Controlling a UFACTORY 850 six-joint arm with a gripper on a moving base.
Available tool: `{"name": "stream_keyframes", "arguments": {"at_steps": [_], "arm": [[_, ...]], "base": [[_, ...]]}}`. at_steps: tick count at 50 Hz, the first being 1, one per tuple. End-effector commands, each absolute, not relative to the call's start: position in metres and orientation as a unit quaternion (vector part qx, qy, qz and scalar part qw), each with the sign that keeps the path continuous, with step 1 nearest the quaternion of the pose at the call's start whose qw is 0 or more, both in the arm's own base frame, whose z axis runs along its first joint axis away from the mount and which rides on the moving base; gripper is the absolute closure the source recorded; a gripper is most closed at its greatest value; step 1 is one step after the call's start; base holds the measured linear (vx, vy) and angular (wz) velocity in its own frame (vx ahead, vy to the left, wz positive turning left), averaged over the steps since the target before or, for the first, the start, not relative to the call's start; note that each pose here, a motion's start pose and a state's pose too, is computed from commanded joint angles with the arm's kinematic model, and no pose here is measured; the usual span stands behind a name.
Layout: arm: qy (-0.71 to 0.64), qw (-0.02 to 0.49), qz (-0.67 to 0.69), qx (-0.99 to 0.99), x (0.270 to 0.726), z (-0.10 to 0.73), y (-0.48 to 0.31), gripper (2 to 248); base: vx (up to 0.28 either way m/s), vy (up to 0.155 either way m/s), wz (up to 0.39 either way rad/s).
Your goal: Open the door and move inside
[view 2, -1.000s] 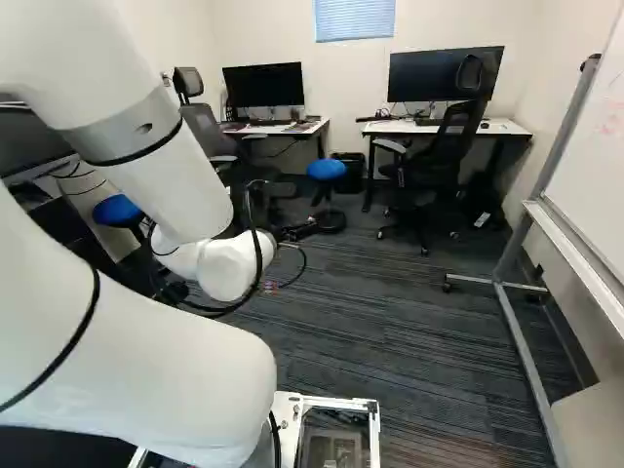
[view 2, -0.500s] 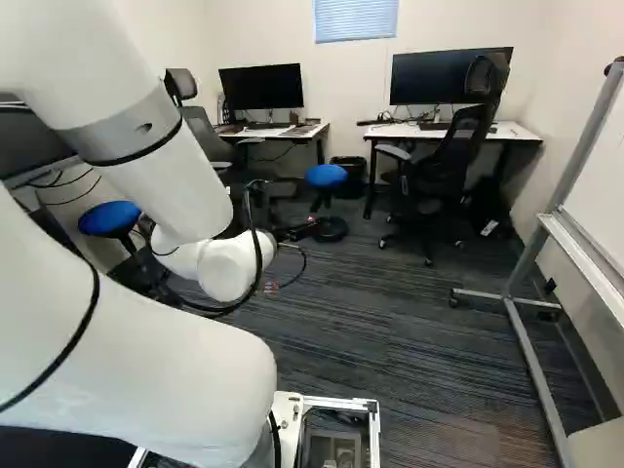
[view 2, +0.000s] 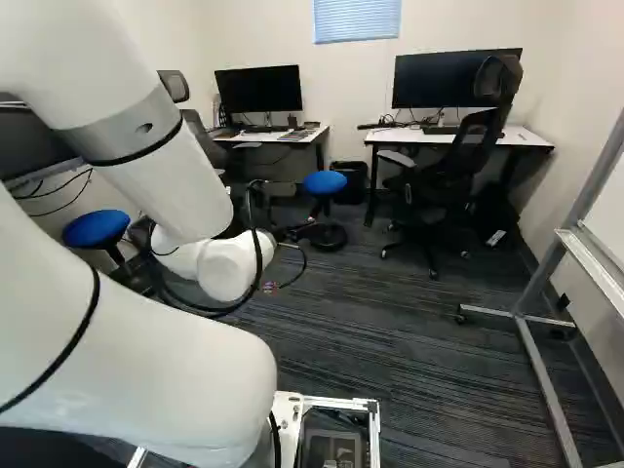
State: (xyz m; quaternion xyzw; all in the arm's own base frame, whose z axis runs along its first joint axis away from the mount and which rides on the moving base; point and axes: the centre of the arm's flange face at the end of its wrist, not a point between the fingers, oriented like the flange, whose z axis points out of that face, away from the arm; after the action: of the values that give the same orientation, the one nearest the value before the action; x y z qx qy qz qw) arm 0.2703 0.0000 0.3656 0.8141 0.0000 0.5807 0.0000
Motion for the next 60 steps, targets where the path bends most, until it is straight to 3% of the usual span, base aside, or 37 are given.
{"name": "stream_keyframes", "arguments": {"at_steps": [60], "arm": [[0.0,0.0,0.581,0.814,0.2703,0.3656,0.0,3]], "base": [[0.198,0.016,-0.011]]}}
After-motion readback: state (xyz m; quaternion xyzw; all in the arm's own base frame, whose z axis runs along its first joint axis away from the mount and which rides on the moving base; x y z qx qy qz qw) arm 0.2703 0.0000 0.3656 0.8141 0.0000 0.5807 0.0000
